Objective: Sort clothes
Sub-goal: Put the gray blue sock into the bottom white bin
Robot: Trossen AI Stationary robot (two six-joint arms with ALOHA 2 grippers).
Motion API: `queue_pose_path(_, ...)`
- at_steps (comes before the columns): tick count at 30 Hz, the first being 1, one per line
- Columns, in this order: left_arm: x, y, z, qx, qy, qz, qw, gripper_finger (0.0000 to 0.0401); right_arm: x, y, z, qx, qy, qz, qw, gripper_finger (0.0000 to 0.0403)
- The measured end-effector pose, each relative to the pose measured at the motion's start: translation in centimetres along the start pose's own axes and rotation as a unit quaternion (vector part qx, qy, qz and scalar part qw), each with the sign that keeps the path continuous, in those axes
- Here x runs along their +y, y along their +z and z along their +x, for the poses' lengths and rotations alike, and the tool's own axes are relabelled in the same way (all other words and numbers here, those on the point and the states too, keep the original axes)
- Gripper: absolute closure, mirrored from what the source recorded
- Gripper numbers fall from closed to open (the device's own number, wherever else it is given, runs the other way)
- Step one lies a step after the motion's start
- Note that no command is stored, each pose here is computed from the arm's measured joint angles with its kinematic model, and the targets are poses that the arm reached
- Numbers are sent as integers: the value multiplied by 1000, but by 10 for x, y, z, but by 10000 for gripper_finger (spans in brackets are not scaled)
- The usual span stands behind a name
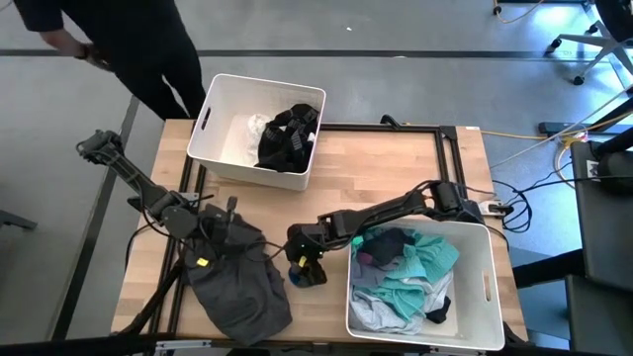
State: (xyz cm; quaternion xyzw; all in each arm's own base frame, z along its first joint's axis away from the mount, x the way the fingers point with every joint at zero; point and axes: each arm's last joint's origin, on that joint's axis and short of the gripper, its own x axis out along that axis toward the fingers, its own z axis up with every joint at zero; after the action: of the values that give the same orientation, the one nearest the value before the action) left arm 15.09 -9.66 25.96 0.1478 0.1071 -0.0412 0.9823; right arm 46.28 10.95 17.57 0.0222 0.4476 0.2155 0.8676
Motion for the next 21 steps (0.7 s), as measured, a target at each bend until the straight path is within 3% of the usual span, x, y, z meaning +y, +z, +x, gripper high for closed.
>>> queue_pose_path(7, 7, 4, 4, -19, 24, 14, 999, 243, -13, -11, 12, 36, -95, -6, 995, 151)
queue_pose_path(15, 17, 13, 7, -56, 58, 45, 996, 243, -17, -23, 34, 56, -66, -23, 996, 152)
queue_pose_path(18, 19, 13, 8, -59, 60, 34, 996, 243, -19, -26, 38, 61, -66, -21, 996, 176)
queue_pose_path(21, 19, 13, 8, -57, 59, 27, 996, 243, -19, -27, 39, 65, -70, -22, 995, 230)
